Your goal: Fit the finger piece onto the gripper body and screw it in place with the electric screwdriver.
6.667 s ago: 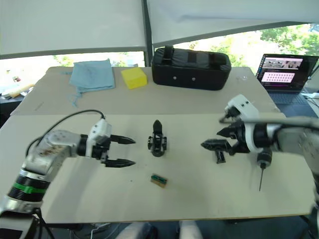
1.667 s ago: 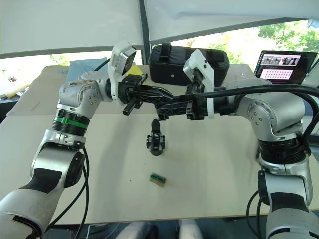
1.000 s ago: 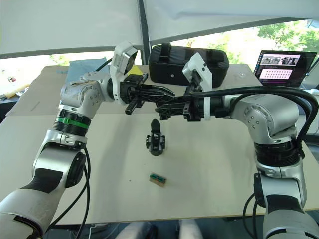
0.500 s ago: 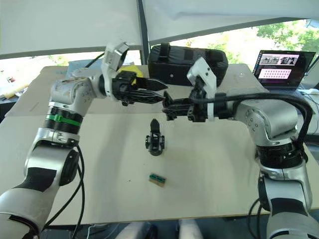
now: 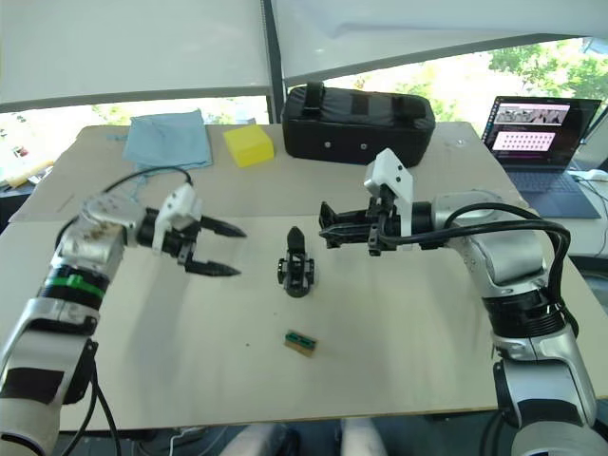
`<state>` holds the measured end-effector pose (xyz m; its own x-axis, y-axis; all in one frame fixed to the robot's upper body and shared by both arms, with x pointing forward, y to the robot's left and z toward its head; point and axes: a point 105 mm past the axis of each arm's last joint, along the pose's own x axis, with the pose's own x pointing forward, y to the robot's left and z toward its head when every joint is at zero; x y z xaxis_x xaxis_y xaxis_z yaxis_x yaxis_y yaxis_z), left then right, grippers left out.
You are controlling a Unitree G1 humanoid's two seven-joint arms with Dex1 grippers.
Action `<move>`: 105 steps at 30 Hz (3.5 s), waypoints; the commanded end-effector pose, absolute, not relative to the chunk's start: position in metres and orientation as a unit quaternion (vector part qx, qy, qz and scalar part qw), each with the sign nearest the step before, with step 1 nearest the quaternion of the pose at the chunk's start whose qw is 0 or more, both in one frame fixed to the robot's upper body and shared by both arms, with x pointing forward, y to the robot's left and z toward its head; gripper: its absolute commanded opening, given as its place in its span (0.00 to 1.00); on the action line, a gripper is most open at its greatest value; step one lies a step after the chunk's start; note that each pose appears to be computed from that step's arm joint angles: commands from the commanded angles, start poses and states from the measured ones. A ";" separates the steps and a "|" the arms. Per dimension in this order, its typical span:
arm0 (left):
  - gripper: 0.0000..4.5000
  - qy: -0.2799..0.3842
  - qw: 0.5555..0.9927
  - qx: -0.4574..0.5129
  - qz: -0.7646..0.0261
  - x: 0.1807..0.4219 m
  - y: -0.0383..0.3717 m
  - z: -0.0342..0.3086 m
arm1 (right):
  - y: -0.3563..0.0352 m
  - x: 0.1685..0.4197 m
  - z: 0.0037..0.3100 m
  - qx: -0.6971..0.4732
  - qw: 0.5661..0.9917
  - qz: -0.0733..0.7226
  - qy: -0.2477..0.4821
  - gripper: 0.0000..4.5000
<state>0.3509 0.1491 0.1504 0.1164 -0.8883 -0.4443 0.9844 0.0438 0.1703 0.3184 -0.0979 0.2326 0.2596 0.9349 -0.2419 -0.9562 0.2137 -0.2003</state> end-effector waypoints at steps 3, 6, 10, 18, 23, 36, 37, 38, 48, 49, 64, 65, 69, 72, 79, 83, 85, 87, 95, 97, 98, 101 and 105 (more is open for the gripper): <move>1.00 0.075 0.723 0.213 -0.652 0.351 0.115 0.123 | -0.092 0.306 0.246 -0.160 0.765 0.624 -0.005 0.08; 1.00 0.071 0.733 0.192 -0.649 0.351 0.101 0.111 | -0.091 0.304 0.246 -0.157 0.765 0.625 -0.003 0.08; 1.00 0.048 0.759 0.172 -0.626 0.359 0.083 0.105 | -0.091 0.301 0.245 -0.146 0.768 0.624 0.004 0.08; 0.81 0.037 0.749 0.145 -0.645 0.352 0.061 0.099 | -0.091 0.299 0.242 -0.145 0.771 0.620 0.000 0.08; 0.52 0.038 0.745 0.147 -0.650 0.357 0.052 0.097 | -0.076 0.292 0.240 -0.106 0.749 0.653 -0.036 0.08; 0.52 0.039 0.733 0.161 -0.660 0.356 0.048 0.090 | -0.062 0.301 0.181 -0.137 0.739 0.659 -0.038 0.08; 0.52 0.040 0.733 0.161 -0.660 0.356 0.048 0.090 | -0.063 0.304 0.179 -0.138 0.742 0.655 -0.037 0.08; 0.52 0.040 0.733 0.161 -0.660 0.356 0.049 0.090 | -0.064 0.305 0.177 -0.138 0.745 0.652 -0.036 0.08; 0.52 0.042 0.732 0.157 -0.662 0.354 0.048 0.089 | -0.061 0.309 0.169 -0.130 0.743 0.656 -0.024 0.08; 0.52 0.041 0.732 0.157 -0.661 0.355 0.048 0.090 | -0.062 0.310 0.164 -0.134 0.744 0.654 -0.013 0.08; 0.52 0.037 0.734 0.156 -0.660 0.355 0.048 0.092 | -0.060 0.322 0.146 -0.143 0.742 0.654 0.019 0.08; 0.52 0.037 0.734 0.156 -0.660 0.355 0.048 0.092 | -0.059 0.322 0.145 -0.143 0.740 0.657 0.023 0.08; 0.52 0.038 0.736 0.157 -0.657 0.355 0.051 0.091 | -0.062 0.318 0.130 -0.155 0.726 0.668 0.054 0.08; 0.52 0.039 0.737 0.158 -0.656 0.356 0.052 0.091 | -0.067 0.318 0.118 -0.160 0.724 0.668 0.066 0.08; 0.52 0.038 0.738 0.161 -0.655 0.357 0.053 0.093 | -0.079 0.325 0.100 -0.149 0.730 0.661 0.084 0.08; 0.52 0.036 0.736 0.164 -0.656 0.358 0.052 0.096 | -0.080 0.319 0.097 -0.128 0.720 0.676 0.088 0.08; 0.52 0.034 0.734 0.168 -0.657 0.358 0.051 0.097 | -0.080 0.317 0.093 -0.135 0.712 0.682 0.096 0.08; 0.52 0.035 0.734 0.170 -0.657 0.358 0.052 0.098 | -0.081 0.316 0.086 -0.156 0.702 0.684 0.124 0.08; 0.52 0.035 0.734 0.174 -0.656 0.359 0.053 0.098 | -0.086 0.321 0.070 -0.203 0.691 0.665 0.197 0.08; 0.52 0.035 0.733 0.173 -0.657 0.359 0.052 0.098 | -0.084 0.317 0.070 -0.196 0.688 0.668 0.204 0.08; 0.52 0.035 0.733 0.172 -0.658 0.359 0.052 0.098 | -0.084 0.315 0.071 -0.193 0.686 0.670 0.207 0.08; 0.52 0.034 0.733 0.170 -0.658 0.358 0.051 0.097 | -0.087 0.314 0.069 -0.194 0.689 0.666 0.212 0.08; 0.52 0.033 0.735 0.168 -0.657 0.359 0.051 0.098 | -0.092 0.318 0.070 -0.176 0.712 0.648 0.207 0.08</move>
<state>0.3575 0.0567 0.0794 0.1601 -0.9356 -0.3146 0.9803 0.1133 0.1621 0.3240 -0.0592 0.1444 0.0406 0.9517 -0.3045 -0.9824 -0.0175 -0.1858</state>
